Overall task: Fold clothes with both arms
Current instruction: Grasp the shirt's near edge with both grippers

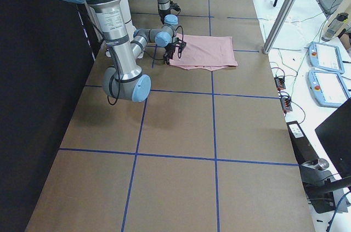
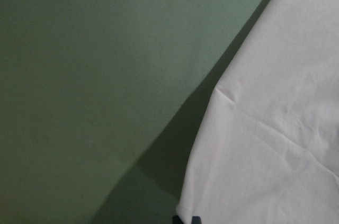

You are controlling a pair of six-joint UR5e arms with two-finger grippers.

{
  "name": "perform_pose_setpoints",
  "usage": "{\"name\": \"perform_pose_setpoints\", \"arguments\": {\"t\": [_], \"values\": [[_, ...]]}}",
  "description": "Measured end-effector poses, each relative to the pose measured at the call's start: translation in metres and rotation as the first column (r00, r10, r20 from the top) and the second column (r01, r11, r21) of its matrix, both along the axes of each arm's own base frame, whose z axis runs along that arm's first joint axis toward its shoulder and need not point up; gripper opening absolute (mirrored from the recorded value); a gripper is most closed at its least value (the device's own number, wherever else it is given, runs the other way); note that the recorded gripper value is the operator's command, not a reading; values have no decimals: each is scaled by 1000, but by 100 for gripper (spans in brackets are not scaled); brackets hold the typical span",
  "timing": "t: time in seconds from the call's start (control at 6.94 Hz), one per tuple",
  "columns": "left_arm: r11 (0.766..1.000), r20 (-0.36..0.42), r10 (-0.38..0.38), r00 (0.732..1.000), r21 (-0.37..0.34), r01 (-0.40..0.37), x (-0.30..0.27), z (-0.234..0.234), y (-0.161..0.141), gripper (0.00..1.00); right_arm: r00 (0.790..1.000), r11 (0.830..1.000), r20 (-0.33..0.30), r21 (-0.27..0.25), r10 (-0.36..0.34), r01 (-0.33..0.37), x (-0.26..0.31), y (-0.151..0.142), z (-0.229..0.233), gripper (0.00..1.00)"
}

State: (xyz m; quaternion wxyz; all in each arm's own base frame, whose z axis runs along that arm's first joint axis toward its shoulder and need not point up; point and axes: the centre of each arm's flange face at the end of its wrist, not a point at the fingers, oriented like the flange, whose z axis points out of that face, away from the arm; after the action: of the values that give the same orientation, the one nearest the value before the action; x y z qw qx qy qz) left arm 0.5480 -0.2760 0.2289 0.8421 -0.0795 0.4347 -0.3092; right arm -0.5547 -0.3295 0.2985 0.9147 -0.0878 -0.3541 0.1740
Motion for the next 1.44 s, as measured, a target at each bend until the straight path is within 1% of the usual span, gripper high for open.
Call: {"name": "perform_pose_setpoints", "arguments": {"t": [0.58,0.86,1.15,1.3,1.44], "values": [[1000,1,4,1000,-2,-4,4,1,1,0,1000,1000,9,9,14,-14,0,-2,-5,0],[1000,-5,3,1000,1,-3,0,-2,1,0,998,999,45,7,37,-37,4,-5,-12,0],[1000,-18,20,1000,13,-20,-18,-1,10,0,995,999,92,15,41,-43,21,-2,-23,0],[999,-22,37,999,17,-37,-27,0,20,0,992,999,119,21,32,-34,35,8,-29,0],[998,-22,66,998,17,-66,-29,0,37,0,989,999,147,29,13,-18,45,24,-38,0]]}}
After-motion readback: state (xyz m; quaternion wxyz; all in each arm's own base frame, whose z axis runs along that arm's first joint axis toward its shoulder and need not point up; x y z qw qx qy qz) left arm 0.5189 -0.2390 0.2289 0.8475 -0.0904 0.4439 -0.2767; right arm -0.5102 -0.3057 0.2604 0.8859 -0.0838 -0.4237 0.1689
